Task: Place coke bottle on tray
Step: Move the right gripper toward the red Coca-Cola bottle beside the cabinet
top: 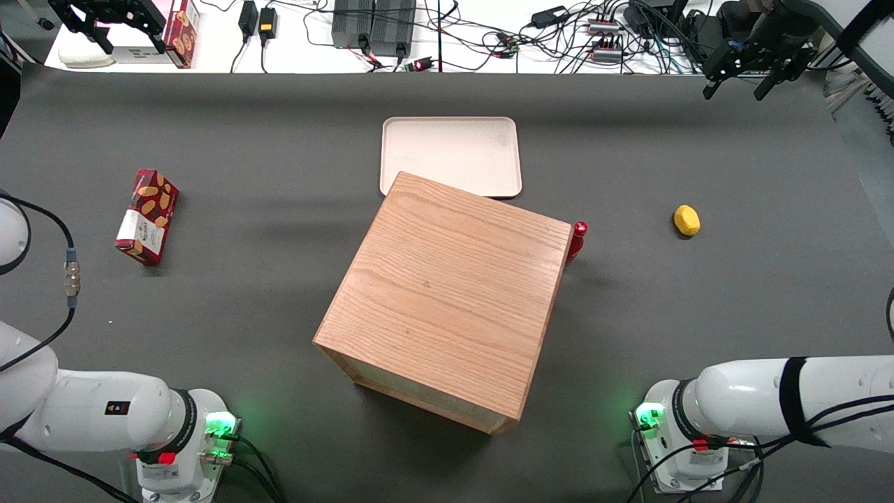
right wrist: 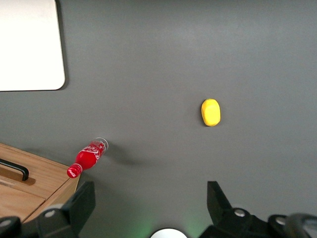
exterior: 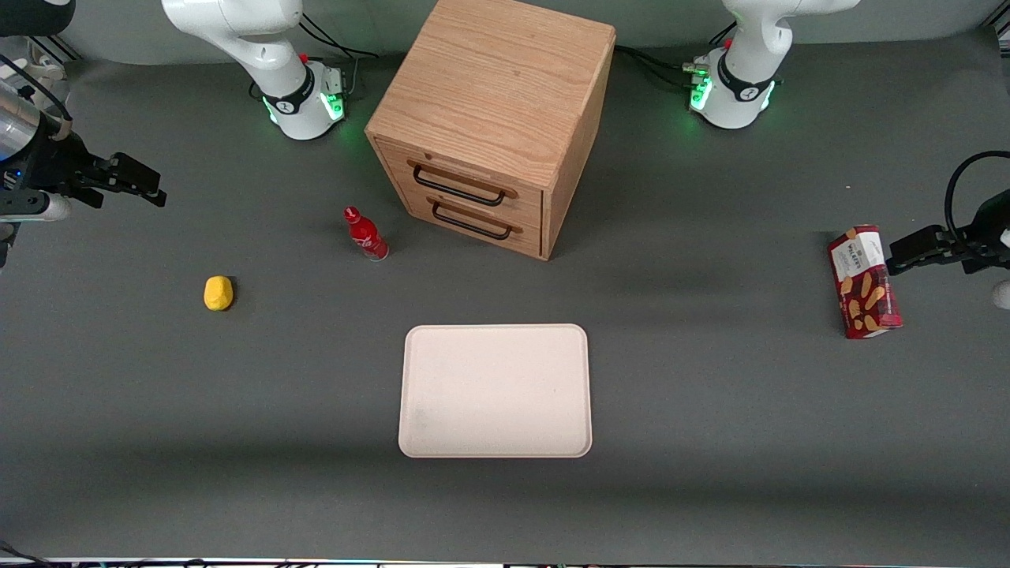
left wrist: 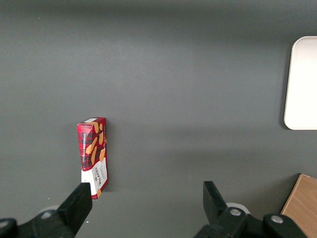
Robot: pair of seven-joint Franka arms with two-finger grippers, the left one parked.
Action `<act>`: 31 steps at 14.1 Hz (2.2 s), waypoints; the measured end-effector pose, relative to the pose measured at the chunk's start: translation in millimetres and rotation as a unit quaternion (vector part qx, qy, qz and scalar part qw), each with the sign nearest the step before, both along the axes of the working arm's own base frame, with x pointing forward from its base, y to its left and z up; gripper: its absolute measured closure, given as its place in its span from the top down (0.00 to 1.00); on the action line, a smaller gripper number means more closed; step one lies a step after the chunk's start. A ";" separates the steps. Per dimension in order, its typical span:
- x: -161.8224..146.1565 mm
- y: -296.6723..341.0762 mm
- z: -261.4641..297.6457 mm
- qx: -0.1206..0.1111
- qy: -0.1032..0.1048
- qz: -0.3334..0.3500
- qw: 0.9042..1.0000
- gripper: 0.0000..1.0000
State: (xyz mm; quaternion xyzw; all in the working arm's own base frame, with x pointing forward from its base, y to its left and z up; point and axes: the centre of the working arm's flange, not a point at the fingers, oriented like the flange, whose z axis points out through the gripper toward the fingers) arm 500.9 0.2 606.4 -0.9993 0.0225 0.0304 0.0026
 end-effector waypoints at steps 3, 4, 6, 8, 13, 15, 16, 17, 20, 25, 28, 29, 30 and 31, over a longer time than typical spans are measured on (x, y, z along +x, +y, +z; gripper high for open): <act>0.0 0.8 -0.4 -0.001 0.001 -0.017 1.000 1.00; -0.1 3.1 -1.6 -0.002 0.004 -0.019 1.000 1.00; -2.5 27.6 -5.9 -0.005 0.016 -0.004 1.000 1.00; -9.8 81.2 -11.0 -0.018 0.025 0.000 1.000 1.00; -44.4 159.0 -68.2 -0.004 0.020 0.022 1.000 1.00; -69.1 177.8 -102.2 -0.001 0.015 0.027 1.000 1.00; -81.4 188.7 -117.7 -0.006 0.011 0.031 0.999 1.00; -91.9 199.8 -131.4 -0.012 0.007 0.035 0.999 1.00; -109.1 219.0 -167.0 -0.021 -0.008 0.034 0.999 1.00; -109.0 214.3 -205.3 -0.015 -0.017 0.030 0.999 1.00; -108.9 209.5 -235.1 -0.009 -0.018 0.027 0.999 1.00; -108.8 208.6 -243.0 -0.008 -0.016 0.027 0.999 1.00; -108.4 208.3 -249.1 -0.007 -0.013 0.026 1.000 1.00; -107.9 208.2 -253.7 -0.005 -0.011 0.026 1.000 1.00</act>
